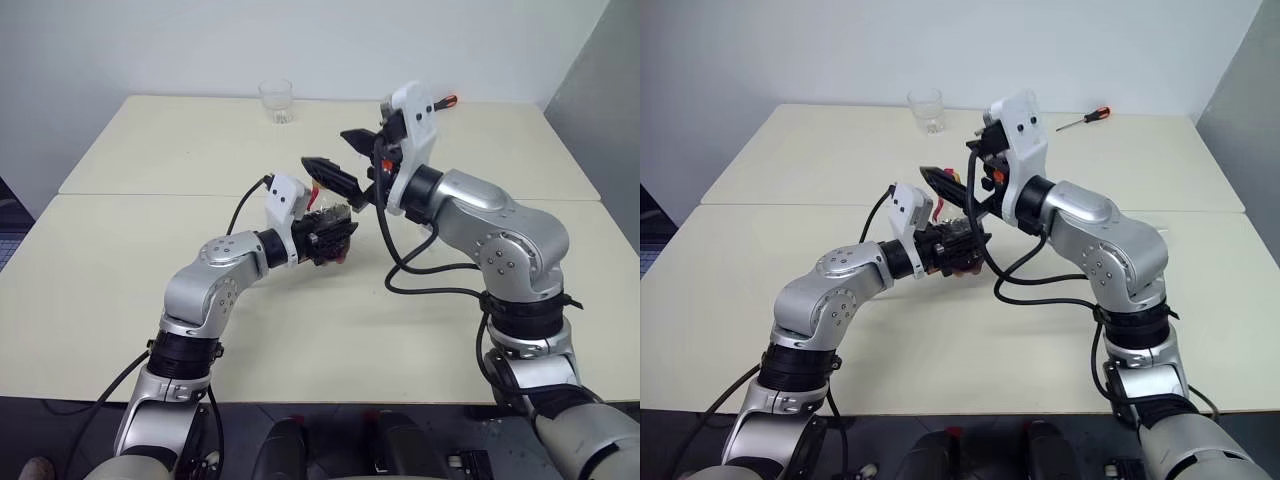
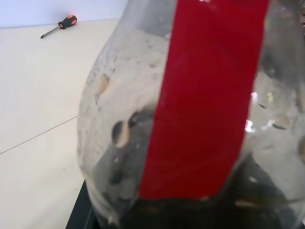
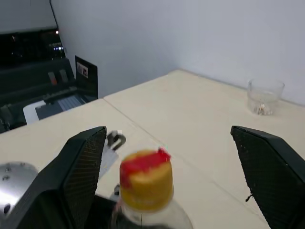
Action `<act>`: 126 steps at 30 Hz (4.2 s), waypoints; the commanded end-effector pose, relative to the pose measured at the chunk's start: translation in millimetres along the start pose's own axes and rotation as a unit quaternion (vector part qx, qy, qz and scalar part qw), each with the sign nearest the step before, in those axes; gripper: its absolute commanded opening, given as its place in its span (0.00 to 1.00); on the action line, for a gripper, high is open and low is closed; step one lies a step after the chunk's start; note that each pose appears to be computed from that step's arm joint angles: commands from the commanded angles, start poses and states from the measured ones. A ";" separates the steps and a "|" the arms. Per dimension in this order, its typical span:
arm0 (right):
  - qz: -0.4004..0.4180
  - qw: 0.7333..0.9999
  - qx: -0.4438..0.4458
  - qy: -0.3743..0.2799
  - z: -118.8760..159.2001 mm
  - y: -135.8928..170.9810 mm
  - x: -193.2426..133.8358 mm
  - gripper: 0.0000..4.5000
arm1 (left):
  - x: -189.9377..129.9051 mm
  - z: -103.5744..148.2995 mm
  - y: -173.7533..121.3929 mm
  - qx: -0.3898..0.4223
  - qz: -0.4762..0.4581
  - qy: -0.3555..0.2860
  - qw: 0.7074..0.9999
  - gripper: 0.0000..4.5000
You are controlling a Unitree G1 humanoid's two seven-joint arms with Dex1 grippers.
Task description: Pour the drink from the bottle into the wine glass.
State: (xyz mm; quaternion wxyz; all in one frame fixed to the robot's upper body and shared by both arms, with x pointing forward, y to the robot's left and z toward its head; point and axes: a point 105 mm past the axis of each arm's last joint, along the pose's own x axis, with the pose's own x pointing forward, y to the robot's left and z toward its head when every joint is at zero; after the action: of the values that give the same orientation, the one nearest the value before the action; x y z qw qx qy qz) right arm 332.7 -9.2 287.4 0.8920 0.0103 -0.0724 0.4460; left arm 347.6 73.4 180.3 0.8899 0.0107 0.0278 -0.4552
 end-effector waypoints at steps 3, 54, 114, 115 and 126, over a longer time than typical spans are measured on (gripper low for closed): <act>0.011 0.999 0.019 -0.027 16.9 9.5 3.8 0.99 | 2.9 17.6 -0.8 0.035 -0.010 -0.028 0.999 0.44; 0.254 0.960 0.117 0.007 3.0 24.1 -24.5 0.28 | -44.1 62.9 -92.0 -0.018 -0.287 -0.041 0.957 0.44; 0.277 0.954 0.117 -0.014 33.1 46.0 -48.5 0.99 | -62.2 18.9 -56.2 -0.022 -0.208 0.013 0.978 0.44; 0.264 0.959 0.104 -0.014 30.4 44.7 -45.8 0.99 | -61.3 18.1 -54.4 -0.018 -0.205 0.012 0.979 0.44; 0.126 0.991 0.015 -0.042 14.9 21.4 -10.9 0.99 | -47.0 -0.5 -15.6 0.043 -0.108 0.020 0.993 0.44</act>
State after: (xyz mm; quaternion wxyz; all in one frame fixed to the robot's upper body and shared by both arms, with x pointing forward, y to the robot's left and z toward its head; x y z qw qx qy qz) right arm 309.6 -6.8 291.2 0.8232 0.0406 -0.0755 0.5612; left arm 303.2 103.6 171.0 0.8296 0.0300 0.0620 -0.5541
